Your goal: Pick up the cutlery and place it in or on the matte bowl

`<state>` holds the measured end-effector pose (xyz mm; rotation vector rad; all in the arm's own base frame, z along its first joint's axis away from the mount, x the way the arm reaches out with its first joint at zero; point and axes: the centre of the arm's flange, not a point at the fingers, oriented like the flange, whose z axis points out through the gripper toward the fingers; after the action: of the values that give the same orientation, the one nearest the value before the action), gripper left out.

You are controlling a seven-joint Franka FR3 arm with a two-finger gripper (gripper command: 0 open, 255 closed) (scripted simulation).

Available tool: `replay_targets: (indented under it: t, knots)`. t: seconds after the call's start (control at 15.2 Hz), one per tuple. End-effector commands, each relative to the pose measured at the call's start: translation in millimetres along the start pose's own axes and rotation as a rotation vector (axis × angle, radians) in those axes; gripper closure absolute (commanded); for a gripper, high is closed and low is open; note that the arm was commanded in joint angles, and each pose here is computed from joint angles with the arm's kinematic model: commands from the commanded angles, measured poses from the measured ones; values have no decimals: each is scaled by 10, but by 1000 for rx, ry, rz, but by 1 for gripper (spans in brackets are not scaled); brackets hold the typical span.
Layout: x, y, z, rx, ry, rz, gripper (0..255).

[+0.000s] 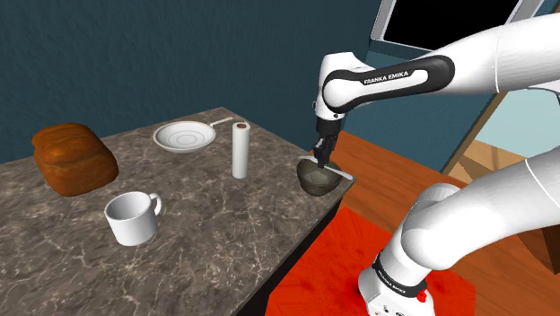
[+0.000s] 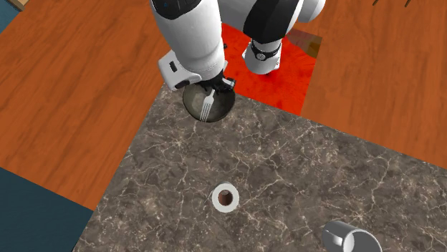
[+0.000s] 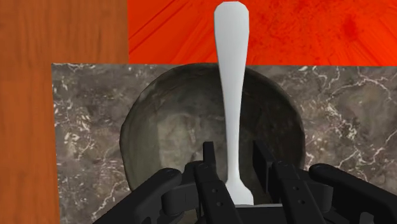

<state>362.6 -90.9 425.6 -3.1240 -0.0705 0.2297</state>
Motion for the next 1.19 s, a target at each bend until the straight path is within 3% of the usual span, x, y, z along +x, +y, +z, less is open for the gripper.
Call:
replay_targets:
  t: [0.0, 0.53, 0.59, 0.92, 1.12]
  knots:
    - [20, 2, 109, 0, 1, 0, 255]
    - [25, 2, 143, 0, 1, 0, 255]
    - [27, 0, 141, 0, 1, 0, 0]
    - [25, 2, 143, 0, 1, 0, 0]
    - [24, 2, -253, 0, 1, 0, 0]
